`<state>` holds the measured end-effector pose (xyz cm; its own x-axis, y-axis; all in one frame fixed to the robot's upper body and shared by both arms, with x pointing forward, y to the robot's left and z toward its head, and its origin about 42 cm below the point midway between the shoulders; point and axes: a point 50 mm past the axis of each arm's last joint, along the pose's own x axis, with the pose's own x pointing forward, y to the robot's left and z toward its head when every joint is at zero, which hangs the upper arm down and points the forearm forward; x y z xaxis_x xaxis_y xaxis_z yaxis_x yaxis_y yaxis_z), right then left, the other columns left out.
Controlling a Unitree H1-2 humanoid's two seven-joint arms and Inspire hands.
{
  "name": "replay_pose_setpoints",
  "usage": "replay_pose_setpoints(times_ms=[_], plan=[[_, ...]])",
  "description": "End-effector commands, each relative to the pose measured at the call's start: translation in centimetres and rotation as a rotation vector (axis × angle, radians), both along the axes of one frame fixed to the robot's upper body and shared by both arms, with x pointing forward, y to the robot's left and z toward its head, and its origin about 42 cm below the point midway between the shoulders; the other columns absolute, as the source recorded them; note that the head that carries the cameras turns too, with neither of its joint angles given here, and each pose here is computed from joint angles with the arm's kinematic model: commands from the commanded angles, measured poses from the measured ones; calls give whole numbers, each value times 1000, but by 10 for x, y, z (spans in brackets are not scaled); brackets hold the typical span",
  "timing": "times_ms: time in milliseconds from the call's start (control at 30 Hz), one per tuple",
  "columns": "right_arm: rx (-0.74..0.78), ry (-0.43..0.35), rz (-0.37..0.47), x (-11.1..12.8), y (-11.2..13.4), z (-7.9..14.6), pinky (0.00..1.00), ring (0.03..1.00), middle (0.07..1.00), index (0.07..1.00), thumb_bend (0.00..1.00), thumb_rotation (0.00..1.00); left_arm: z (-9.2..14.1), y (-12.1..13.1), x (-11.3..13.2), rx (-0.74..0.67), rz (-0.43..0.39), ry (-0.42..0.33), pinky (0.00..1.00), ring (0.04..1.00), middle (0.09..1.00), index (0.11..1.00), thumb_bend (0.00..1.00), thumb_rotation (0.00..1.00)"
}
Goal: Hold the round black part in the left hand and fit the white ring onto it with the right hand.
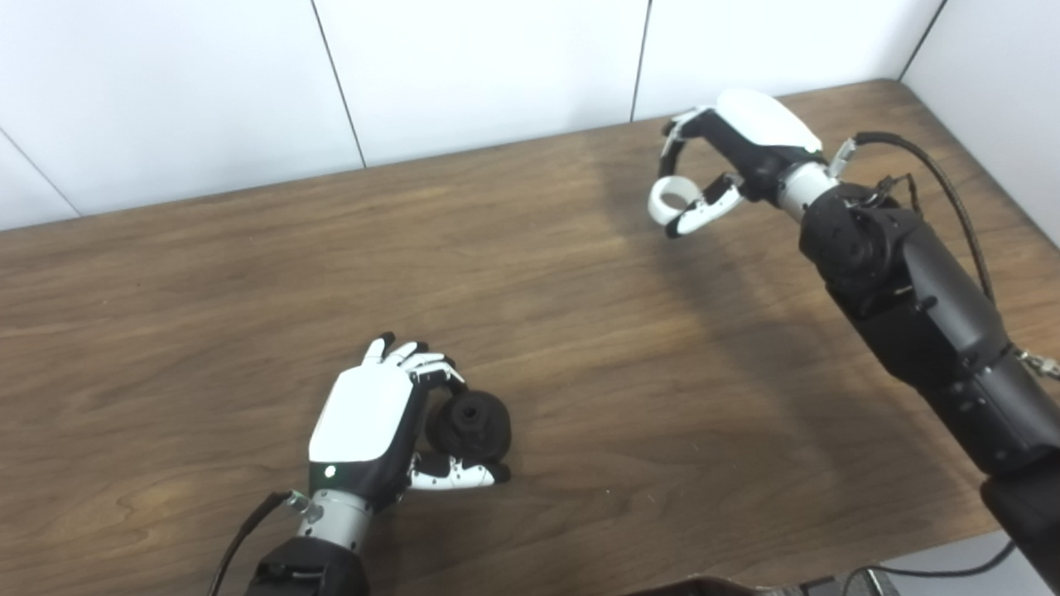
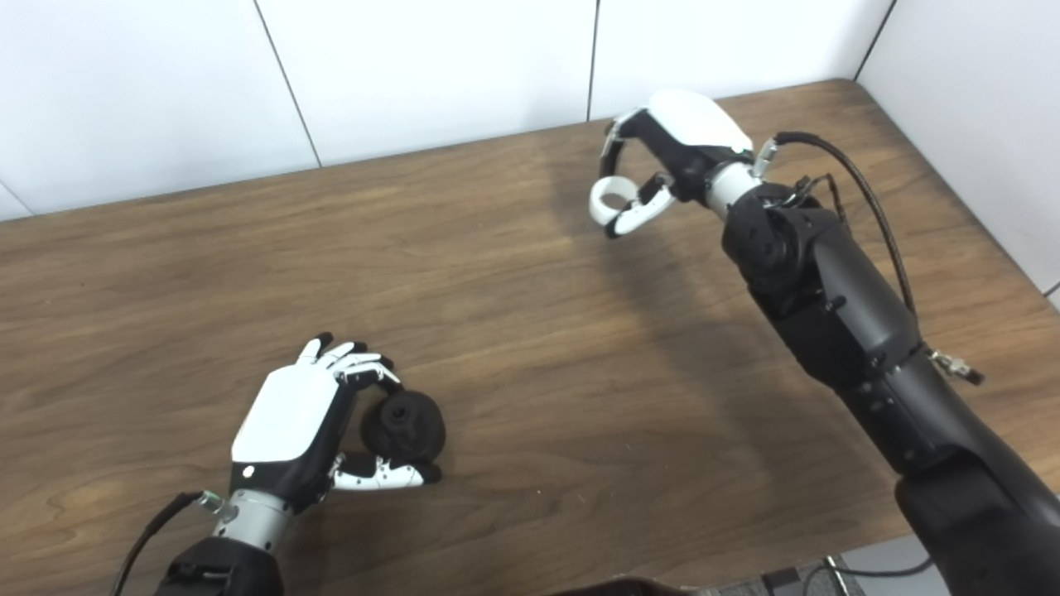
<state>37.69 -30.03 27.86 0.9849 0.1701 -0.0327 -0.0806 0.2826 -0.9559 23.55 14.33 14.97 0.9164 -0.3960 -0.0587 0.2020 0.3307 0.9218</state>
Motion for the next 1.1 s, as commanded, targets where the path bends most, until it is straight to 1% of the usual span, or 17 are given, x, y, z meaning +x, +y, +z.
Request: replay_pose_setpoints(times_ms=[0,167,367,533,633,767,933,1067], plan=[[-10,-55,42,-8,8,25,832,911,826,486,523,133,-4,-5,-4,16,-14,33,996,888,773,482,525,54],[0,-43,146,-28,25,35,803,900,811,484,523,133,-3,-13,-4,19,-19,28,988,891,772,481,526,55],[7,-4,280,-55,56,45,813,920,818,484,521,136,-4,-23,-3,14,-16,30,999,892,775,481,526,53],[9,0,390,-71,78,50,797,916,815,483,523,137,-2,-31,0,8,-15,35,1000,888,776,480,525,51],[21,6,429,-75,88,48,800,915,820,482,525,137,-2,-36,1,10,-15,29,1000,885,772,480,525,51],[31,22,475,-81,99,45,832,928,817,482,525,137,-1,-41,3,9,-11,26,1000,884,773,481,524,51],[23,51,512,-88,110,40,796,925,820,482,524,143,-2,-45,5,9,-5,26,1000,877,770,482,525,53],[23,65,539,-93,116,37,795,921,823,483,525,143,-1,-46,7,10,-5,20,999,872,771,482,525,54]])
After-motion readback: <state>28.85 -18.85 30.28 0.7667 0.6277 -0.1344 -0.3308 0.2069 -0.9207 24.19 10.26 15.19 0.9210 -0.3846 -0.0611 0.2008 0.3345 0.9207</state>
